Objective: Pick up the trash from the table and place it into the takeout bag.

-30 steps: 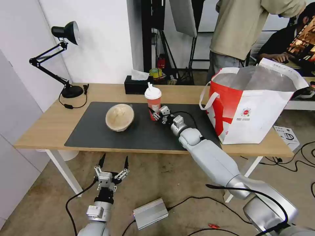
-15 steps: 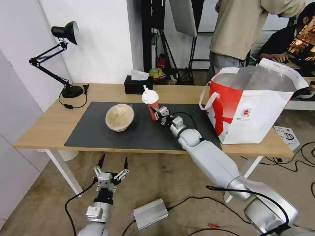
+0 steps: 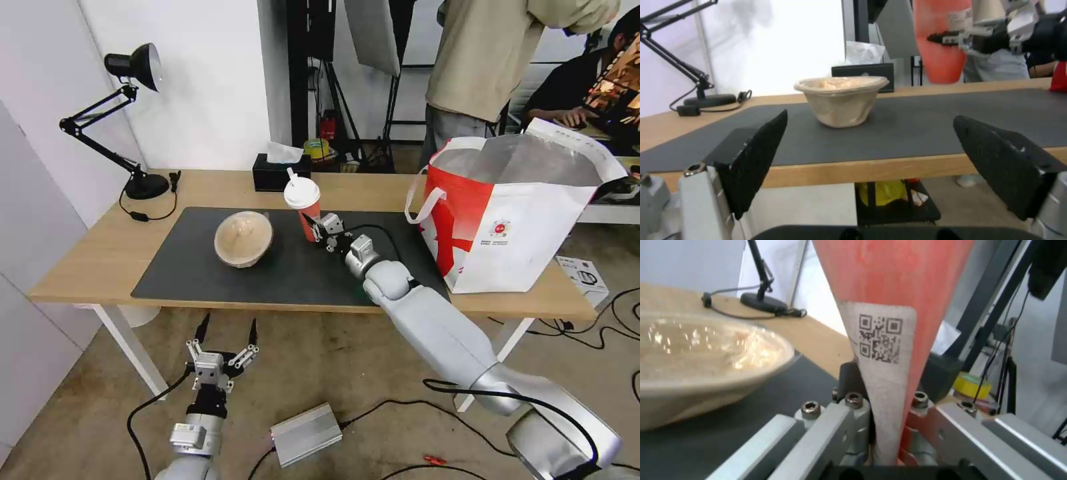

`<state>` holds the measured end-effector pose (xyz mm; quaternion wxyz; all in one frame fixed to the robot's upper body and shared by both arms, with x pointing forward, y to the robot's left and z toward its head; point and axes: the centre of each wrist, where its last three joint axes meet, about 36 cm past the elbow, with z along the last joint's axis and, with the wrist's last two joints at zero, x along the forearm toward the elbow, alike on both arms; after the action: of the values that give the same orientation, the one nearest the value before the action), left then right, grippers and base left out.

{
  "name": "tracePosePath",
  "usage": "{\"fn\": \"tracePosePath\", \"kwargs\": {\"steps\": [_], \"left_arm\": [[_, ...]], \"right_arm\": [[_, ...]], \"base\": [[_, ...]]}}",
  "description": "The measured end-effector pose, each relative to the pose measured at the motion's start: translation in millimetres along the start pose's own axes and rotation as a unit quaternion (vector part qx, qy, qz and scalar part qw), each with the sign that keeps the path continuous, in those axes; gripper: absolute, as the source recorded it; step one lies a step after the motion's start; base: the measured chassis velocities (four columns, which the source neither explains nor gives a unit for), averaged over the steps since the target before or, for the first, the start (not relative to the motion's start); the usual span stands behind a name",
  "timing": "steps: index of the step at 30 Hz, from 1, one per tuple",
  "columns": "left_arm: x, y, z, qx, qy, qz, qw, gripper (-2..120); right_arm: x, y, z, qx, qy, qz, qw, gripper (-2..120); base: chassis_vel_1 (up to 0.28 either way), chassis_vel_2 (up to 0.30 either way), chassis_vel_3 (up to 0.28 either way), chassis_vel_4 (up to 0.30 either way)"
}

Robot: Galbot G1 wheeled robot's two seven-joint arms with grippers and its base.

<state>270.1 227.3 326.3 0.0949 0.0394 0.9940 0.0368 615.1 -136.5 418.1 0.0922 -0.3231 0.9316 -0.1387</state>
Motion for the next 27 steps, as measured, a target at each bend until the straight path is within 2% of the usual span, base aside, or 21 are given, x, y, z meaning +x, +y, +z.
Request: {"fn": "tracePosePath", "kwargs": {"steps": [8,16,24,27], "left_arm": [[5,2.5,-8.8,-0.004,-0.004,-0.001,1.0000,100],[11,9.4,-26.2,-0.013,-0.010,-0.003,0.9999,100],[8,8.1,-36.7,-0.017,-0.020,-0.002,0.9997,100],[9,6.6,-40.1,-0.020,-0.022,0.000,0.9996,100]], "right_arm": [[17,-11,-33,0.006,-0.024,0.008,1.000,4],[42,-26,-71,0.005,-0.052,0.013,0.999,4],[60,-39,-99,0.006,-0.068,0.016,0.998,4],[69,-47,-120,0.007,-0.083,0.019,0.996,4]], "base": [[0.000,0.000,0.000,0.000],[0.000,0.000,0.000,0.000],[0.000,0.000,0.000,0.000],[0.000,0.000,0.000,0.000]]}}
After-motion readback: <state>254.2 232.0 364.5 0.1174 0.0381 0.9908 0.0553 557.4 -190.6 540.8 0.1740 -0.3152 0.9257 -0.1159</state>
